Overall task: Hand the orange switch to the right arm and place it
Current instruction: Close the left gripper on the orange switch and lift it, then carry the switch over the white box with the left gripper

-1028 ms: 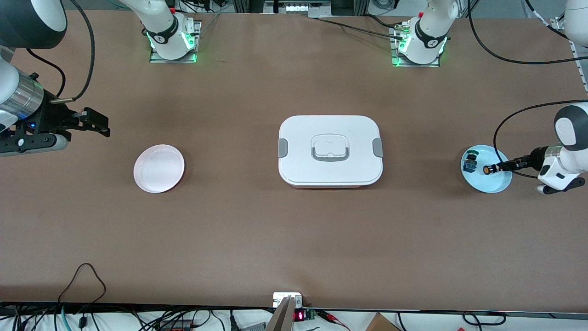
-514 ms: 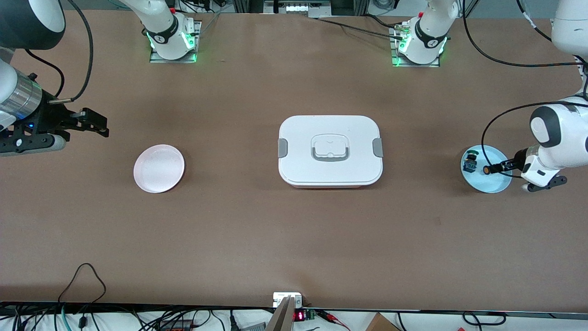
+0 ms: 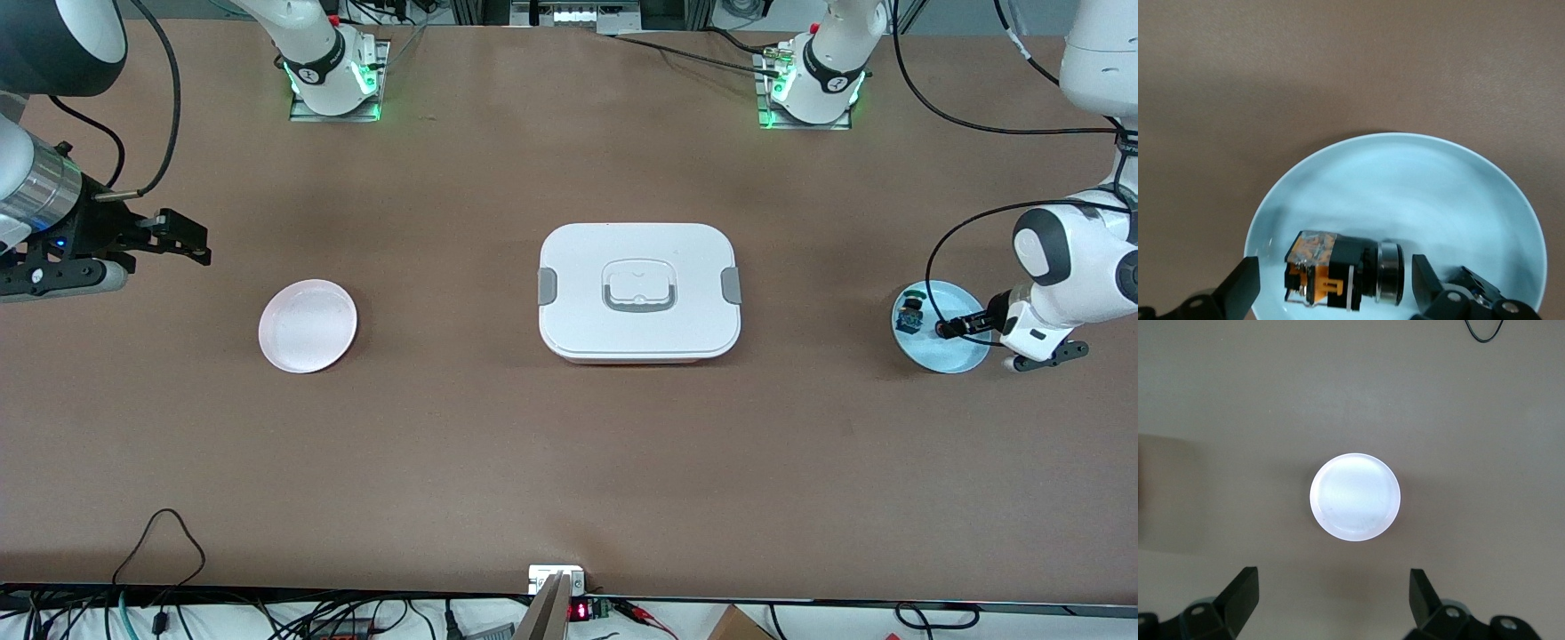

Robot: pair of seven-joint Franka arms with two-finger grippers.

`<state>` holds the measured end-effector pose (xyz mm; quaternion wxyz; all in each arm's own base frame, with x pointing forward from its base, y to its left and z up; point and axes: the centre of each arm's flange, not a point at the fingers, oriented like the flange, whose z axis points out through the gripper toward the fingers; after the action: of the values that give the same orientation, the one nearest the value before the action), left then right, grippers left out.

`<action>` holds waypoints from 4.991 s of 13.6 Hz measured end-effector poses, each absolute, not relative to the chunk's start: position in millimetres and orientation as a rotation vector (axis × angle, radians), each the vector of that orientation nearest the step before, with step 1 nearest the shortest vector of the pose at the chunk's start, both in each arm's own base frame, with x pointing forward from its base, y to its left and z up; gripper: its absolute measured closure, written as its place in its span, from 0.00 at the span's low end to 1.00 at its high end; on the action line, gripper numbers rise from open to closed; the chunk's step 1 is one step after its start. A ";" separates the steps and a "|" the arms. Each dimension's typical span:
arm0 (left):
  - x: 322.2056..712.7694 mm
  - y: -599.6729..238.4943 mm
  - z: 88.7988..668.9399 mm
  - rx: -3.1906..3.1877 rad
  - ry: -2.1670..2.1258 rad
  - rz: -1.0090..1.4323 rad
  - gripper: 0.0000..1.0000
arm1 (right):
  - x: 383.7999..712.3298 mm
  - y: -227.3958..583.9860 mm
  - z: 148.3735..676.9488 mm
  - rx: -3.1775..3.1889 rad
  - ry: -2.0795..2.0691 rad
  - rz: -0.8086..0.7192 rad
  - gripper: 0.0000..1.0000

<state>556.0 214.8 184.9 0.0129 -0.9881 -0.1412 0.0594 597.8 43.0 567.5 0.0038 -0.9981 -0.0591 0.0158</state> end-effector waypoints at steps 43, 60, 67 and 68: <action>624.3 -86.7 383.8 -3.448 1.327 0.160 0.28 | 604.9 42.2 572.4 -3.131 -0.183 -0.051 0.00; 609.1 -280.6 382.0 -2.714 2.521 -1.781 0.28 | 592.8 40.3 571.5 -3.134 -0.224 0.078 0.00; 570.7 -346.9 360.2 -2.481 2.295 -2.389 0.28 | 579.2 80.5 528.6 -2.559 -0.155 0.220 0.00; 567.6 -352.8 359.3 -2.482 2.269 -2.425 0.28 | 577.7 81.6 517.6 -2.455 -0.156 0.223 0.00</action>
<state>567.6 -352.8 359.3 -0.4816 -0.5247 0.4796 -0.5126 577.7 81.6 517.6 0.3297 -0.9383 -0.0598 0.0852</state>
